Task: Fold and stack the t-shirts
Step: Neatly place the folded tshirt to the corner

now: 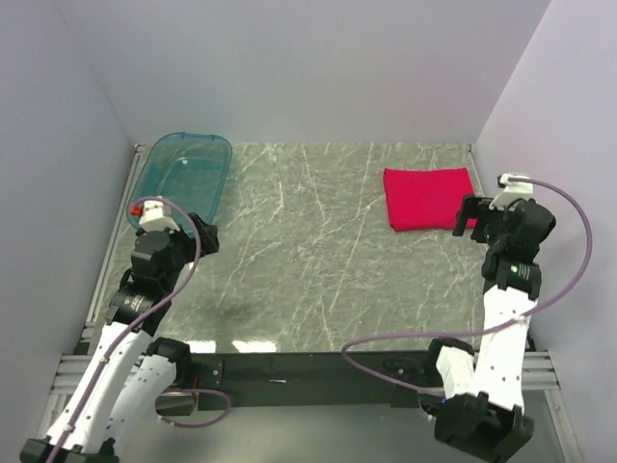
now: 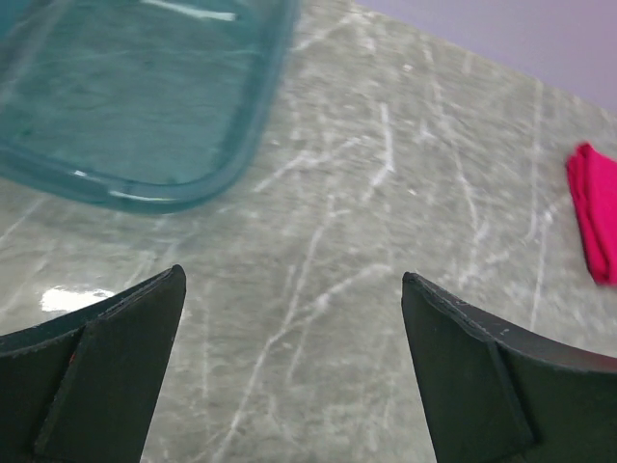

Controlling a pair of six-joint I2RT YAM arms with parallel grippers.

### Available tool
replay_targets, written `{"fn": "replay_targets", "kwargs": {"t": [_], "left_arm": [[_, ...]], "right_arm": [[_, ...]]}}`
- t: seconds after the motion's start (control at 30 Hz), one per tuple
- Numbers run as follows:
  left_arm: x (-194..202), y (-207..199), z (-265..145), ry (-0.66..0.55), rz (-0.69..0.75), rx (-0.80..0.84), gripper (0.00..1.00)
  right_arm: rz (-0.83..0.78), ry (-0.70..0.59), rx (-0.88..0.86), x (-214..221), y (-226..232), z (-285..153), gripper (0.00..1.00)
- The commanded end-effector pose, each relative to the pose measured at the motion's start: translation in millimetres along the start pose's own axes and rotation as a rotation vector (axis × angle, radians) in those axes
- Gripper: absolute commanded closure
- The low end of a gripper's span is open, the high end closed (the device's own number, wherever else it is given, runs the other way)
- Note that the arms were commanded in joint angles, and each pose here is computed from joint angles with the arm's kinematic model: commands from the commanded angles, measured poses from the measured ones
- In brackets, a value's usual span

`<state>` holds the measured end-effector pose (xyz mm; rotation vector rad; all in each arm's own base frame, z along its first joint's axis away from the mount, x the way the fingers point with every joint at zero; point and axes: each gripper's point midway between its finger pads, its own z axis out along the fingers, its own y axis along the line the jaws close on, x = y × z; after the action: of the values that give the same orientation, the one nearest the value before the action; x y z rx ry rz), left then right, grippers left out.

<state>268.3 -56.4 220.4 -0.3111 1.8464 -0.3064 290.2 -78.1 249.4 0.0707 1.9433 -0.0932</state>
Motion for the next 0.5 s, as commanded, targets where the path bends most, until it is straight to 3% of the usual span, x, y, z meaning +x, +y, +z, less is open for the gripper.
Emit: {"fn": "replay_targets", "kwargs": {"t": [0.0, 0.2, 0.47], "left_arm": [[-11, 11, 6, 0.004, -0.047, -0.013, 0.00], [-32, 19, -9, -0.073, 0.046, -0.028, 0.01], [-37, 16, -23, -0.103, 0.089, 0.003, 0.00]], "right_arm": [[0.107, -0.105, 0.127, -15, -13, -21, 0.00], [0.133, -0.214, 0.194, -18, -14, -51, 0.00], [0.166, -0.209, 0.203, -15, -14, -56, 0.00]]}}
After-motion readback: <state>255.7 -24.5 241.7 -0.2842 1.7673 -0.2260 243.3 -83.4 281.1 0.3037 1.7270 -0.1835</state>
